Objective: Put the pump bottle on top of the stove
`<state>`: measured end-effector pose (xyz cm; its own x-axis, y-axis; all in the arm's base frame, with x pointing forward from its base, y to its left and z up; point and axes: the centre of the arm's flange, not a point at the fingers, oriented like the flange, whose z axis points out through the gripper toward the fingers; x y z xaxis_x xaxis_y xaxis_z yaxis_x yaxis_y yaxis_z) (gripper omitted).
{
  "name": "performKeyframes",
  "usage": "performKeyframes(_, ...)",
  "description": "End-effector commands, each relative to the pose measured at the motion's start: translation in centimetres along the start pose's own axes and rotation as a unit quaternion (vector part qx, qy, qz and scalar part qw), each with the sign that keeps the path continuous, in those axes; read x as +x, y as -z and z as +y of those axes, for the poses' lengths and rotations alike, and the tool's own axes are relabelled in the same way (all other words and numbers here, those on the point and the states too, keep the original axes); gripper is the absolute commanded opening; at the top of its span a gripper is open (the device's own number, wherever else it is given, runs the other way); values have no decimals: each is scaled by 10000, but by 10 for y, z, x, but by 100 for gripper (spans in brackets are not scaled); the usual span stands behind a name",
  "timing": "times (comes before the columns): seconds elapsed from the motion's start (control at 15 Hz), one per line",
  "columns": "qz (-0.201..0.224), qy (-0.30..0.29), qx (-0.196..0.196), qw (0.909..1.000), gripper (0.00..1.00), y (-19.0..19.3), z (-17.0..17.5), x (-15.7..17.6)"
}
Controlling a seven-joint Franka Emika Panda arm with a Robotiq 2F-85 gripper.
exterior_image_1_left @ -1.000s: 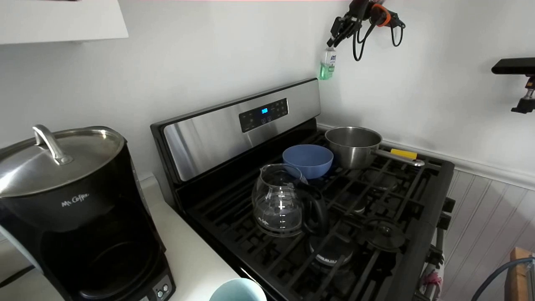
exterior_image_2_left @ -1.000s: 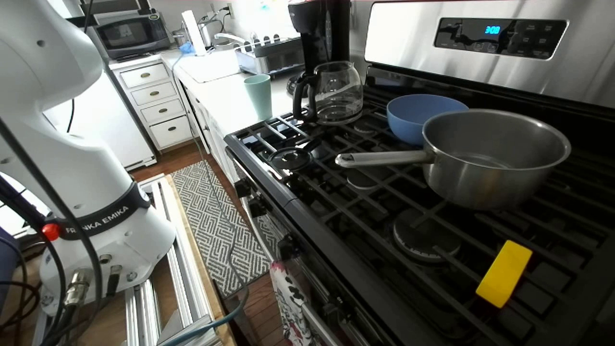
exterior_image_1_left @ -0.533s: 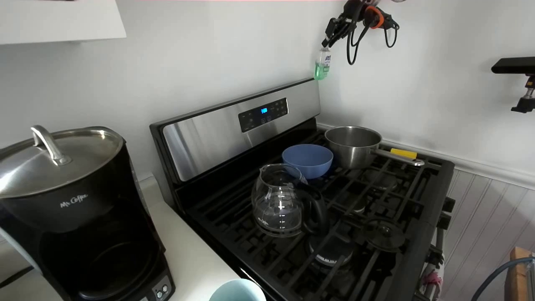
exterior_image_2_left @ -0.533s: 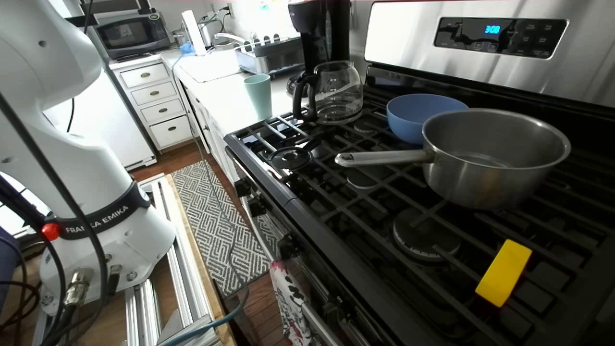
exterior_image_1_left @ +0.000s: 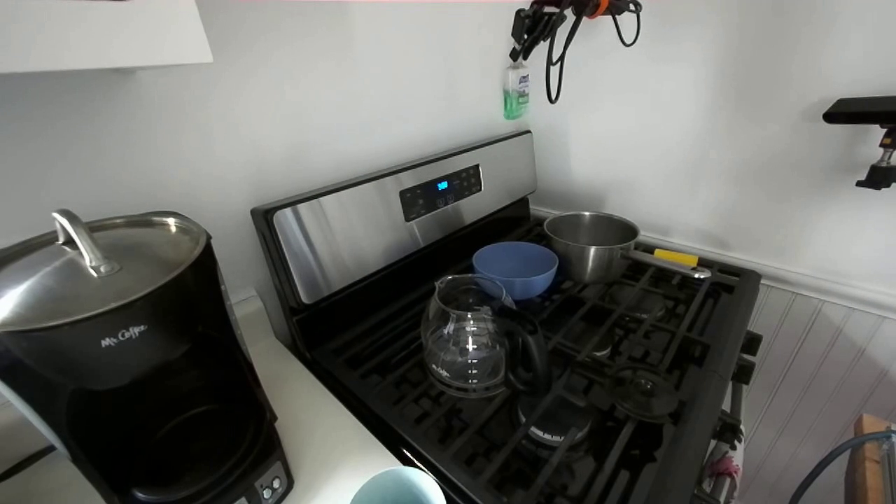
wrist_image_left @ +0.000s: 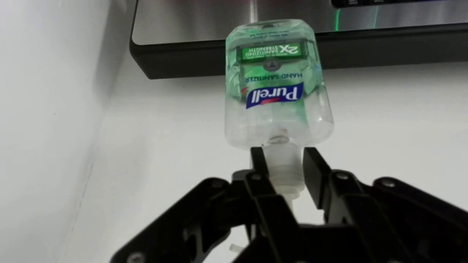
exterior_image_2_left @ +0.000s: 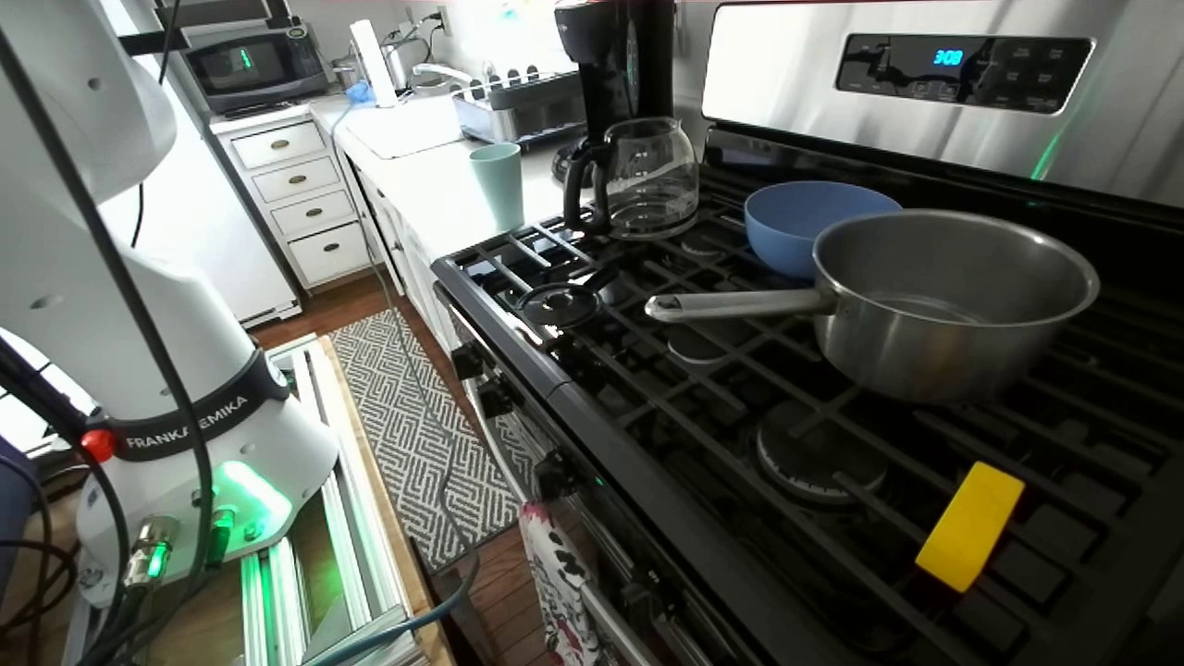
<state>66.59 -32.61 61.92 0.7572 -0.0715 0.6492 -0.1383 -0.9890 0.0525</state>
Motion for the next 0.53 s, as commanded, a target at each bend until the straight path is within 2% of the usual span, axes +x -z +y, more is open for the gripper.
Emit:
performKeyframes(0.0, -286, -54, 0, 9996, 8, -18, 1, 31)
performKeyframes(0.33, -478, -228, -15, 9986, 8, -47, 5, 27)
performKeyframes(0.47, -360, -381, -70, 9986, 8, -58, 6, 29)
